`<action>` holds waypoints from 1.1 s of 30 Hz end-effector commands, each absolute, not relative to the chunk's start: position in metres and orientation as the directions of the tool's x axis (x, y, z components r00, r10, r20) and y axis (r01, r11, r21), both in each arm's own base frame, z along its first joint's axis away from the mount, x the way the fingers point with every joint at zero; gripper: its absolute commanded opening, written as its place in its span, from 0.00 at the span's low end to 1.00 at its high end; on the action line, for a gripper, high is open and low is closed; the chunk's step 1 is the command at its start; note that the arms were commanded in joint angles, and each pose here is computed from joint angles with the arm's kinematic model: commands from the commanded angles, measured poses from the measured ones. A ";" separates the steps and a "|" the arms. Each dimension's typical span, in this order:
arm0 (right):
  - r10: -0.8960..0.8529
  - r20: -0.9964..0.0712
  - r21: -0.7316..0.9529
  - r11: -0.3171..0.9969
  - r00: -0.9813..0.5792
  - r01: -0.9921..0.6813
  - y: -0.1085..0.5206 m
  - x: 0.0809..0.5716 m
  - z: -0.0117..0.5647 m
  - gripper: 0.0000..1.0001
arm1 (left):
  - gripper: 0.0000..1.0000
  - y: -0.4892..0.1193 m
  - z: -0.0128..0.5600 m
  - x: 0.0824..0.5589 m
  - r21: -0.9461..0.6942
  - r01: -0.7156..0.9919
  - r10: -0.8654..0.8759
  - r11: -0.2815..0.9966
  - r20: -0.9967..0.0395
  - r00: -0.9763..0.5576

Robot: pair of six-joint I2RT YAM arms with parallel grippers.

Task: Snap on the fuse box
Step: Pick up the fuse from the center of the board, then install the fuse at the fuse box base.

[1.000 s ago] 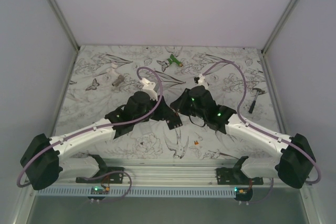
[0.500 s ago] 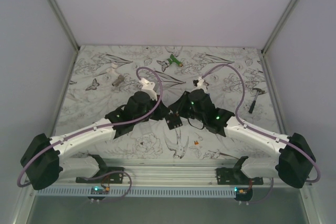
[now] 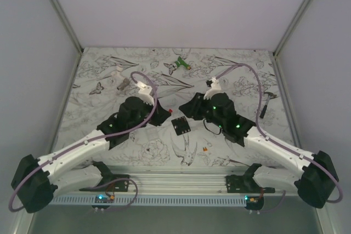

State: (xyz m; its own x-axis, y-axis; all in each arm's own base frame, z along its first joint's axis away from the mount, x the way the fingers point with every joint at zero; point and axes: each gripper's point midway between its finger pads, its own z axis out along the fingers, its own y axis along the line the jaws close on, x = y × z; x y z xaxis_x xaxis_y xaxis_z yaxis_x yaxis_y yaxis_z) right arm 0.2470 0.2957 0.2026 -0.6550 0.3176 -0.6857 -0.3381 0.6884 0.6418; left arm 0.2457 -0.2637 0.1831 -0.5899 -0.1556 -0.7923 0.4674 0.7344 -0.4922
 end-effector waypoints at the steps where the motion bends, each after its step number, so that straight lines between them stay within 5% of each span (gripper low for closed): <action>1: 0.194 -0.849 0.505 0.577 -0.492 -0.642 0.296 0.242 0.243 0.39 | 0.00 -0.263 0.210 0.231 -0.465 0.622 -0.111 0.630 -0.847 -0.521; 14: 0.053 -0.965 0.260 0.131 -0.255 -0.957 0.310 0.178 0.291 0.39 | 0.00 -0.275 0.265 0.175 -0.402 0.854 -0.039 0.331 -0.910 -0.413; 33: 0.020 -0.972 0.233 0.018 -0.233 -0.972 0.312 0.161 0.290 0.32 | 0.00 -0.281 0.281 0.161 -0.398 0.884 -0.030 0.247 -0.915 -0.403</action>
State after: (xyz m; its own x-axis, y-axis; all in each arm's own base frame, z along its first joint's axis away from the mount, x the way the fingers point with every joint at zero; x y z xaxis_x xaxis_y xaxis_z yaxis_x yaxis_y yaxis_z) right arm 0.1601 0.3099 0.2714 -0.2893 -0.0147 -0.9571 -0.9560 0.0548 0.2882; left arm 0.1671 -0.2780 0.2574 -0.4647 -0.0153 -0.8853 0.8391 0.3116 -0.4458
